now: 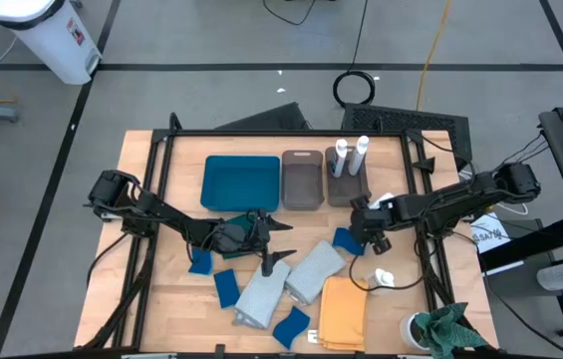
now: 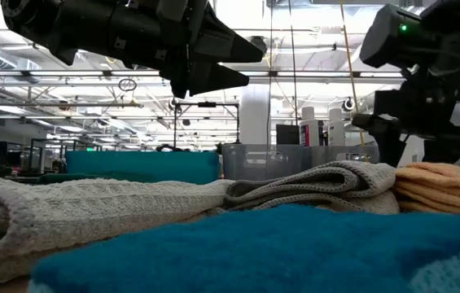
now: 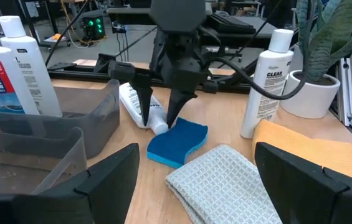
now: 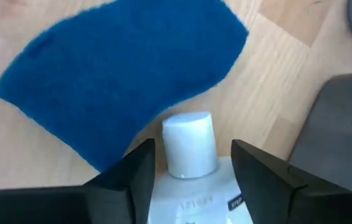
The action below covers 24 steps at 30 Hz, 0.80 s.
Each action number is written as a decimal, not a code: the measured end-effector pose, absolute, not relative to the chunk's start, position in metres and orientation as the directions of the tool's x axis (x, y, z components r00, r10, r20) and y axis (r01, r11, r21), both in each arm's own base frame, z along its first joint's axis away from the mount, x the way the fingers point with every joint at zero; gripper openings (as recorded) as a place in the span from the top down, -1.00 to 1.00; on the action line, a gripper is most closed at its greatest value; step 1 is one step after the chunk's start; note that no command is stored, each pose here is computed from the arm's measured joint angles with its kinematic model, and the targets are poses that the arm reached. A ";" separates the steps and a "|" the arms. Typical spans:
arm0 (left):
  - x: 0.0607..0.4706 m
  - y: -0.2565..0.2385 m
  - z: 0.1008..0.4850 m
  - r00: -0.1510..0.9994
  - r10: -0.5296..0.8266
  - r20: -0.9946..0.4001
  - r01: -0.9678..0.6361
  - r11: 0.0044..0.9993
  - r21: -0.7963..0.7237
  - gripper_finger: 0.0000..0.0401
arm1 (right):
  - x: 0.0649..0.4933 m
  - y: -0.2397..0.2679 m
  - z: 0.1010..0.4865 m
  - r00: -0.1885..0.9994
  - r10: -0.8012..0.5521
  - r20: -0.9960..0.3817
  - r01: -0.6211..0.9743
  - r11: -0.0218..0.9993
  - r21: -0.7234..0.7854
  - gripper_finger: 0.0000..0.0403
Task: Pick & Place Kitchen Items
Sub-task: Put the white plastic restorer bottle into the right black bin
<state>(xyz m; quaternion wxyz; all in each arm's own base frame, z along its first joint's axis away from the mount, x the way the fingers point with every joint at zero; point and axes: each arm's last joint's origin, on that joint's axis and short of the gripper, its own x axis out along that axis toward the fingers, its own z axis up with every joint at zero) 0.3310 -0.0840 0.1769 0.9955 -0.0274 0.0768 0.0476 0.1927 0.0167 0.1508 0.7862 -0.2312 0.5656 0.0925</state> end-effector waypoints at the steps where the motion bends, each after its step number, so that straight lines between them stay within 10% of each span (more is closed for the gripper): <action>1: 0.331 -0.084 0.177 0.984 0.090 -0.155 -0.099 0.994 -0.047 -0.62 | 0.192 0.016 0.150 0.341 -0.116 -0.933 -0.405 0.877 -0.258 0.13; 10: 0.331 -0.084 0.177 0.984 0.090 -0.156 -0.099 0.994 -0.047 -0.62 | 0.188 0.015 0.144 0.326 -0.125 -0.937 -0.389 0.885 -0.253 0.62; 24: 0.331 -0.084 0.177 0.984 0.091 -0.156 -0.099 0.994 -0.047 -0.62 | 0.213 0.022 0.203 0.549 -0.186 -0.815 -0.177 0.927 -0.331 0.62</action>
